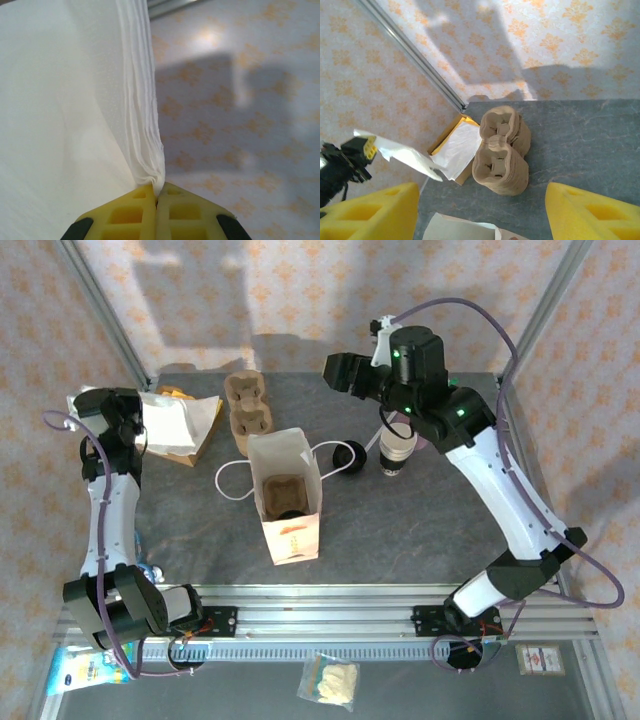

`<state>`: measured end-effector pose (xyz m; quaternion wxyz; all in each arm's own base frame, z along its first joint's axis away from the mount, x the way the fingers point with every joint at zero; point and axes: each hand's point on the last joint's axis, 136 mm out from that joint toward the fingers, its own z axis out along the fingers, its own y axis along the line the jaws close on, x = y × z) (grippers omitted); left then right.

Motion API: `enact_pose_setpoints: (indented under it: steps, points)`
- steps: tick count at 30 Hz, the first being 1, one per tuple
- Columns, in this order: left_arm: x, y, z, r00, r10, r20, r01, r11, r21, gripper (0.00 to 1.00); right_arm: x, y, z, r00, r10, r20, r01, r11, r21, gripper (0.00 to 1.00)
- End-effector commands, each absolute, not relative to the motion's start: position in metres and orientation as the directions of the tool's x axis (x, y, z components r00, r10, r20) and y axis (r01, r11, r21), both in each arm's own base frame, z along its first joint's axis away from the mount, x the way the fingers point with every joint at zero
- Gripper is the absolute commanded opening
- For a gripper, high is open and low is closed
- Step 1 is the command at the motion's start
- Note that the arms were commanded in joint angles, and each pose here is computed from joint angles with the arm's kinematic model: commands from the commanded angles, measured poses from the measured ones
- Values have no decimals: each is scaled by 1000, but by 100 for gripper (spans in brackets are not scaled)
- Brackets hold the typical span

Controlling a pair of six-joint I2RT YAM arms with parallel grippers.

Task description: Pack the takeout coffee

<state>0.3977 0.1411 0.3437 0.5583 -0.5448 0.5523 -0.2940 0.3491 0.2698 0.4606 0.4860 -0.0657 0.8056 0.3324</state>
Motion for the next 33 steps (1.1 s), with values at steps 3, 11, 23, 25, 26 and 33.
enact_pose_setpoints:
  steps: [3,11,23,25,26,33]
  points:
    - [400,107,425,139,-928,-346,-63,340,-938,0,344,281,491,-419,154,-895,-568,724,391,67]
    - [391,49,484,-23,-912,-410,59,408,-911,0,332,305,501,-145,16,-989,-751,649,121,67]
    - [358,-20,549,-150,-897,-415,227,377,-898,0,264,372,502,323,-56,-945,-830,464,-311,86]
    - [354,-29,555,-163,-897,-410,247,366,-897,0,259,384,506,322,-22,-947,-842,451,-297,87]
    - [352,-33,558,-171,-895,-411,253,363,-897,0,260,389,509,320,-3,-947,-841,460,-285,87]
    - [340,-51,569,-196,-893,-405,287,342,-895,0,283,412,521,244,117,-963,-841,520,-150,88]
